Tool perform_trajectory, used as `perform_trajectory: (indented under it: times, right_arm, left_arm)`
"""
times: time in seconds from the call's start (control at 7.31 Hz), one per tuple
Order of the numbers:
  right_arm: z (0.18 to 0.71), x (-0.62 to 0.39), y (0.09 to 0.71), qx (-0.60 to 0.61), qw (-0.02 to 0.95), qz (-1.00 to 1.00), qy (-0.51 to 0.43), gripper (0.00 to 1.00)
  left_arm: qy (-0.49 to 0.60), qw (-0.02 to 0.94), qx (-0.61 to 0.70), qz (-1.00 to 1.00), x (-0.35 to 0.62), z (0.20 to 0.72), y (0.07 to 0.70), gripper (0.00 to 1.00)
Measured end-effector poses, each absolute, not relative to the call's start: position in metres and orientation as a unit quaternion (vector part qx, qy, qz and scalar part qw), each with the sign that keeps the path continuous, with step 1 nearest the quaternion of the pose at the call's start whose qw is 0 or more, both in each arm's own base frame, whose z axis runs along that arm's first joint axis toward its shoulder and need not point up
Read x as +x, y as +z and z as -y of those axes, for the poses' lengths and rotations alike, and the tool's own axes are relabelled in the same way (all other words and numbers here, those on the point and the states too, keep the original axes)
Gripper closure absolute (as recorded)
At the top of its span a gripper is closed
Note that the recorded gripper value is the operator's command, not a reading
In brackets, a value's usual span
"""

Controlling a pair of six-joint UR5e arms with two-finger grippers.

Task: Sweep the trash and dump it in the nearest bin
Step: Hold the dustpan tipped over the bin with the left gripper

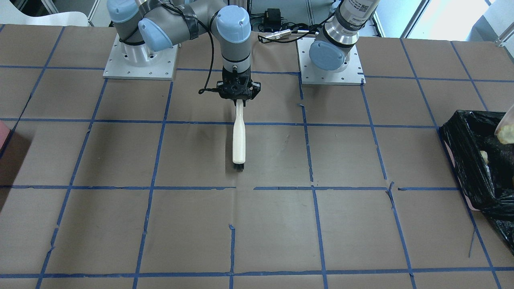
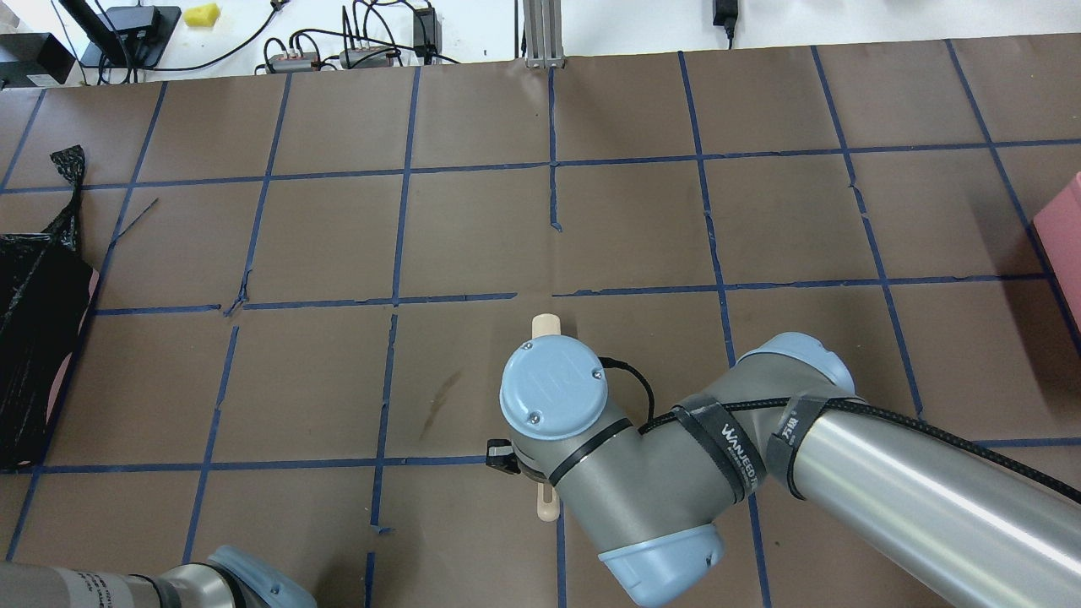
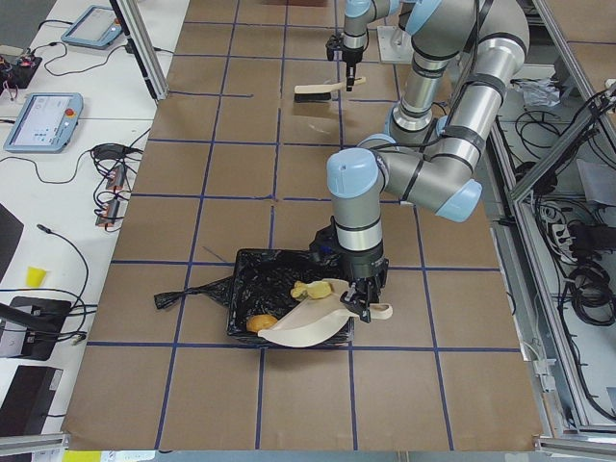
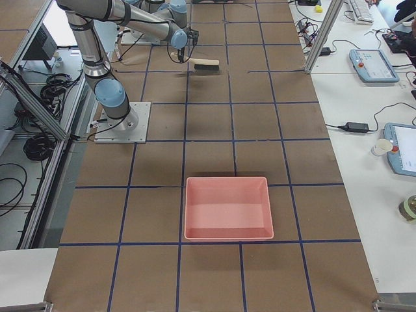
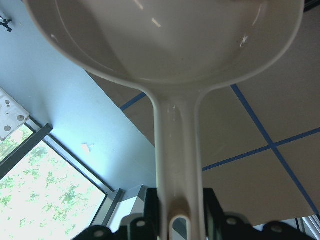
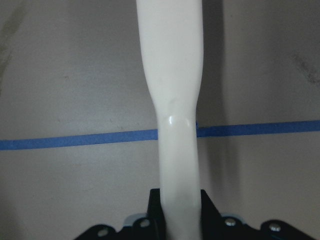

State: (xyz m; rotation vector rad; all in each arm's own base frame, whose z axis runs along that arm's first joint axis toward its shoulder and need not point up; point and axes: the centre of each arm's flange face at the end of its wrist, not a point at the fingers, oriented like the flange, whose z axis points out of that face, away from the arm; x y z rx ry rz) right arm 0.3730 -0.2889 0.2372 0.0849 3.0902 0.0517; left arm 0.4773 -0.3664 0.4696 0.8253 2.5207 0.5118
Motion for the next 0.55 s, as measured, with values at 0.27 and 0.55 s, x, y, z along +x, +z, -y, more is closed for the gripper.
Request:
perform_trajectory:
  times: [0.27,0.55]
  right_arm:
    - [0.284,0.372,0.231,0.025,0.021,-0.999,0.022,0.70]
    - [0.280,0.372,0.227,0.023,0.018,-0.999,0.026,0.63]
  left_arm:
    - [0.192,0.227,0.311,-0.903,0.464,0.376,0.478,0.92]
    - [0.151,0.237,0.324,-0.903,0.452,0.385,0.499,0.92]
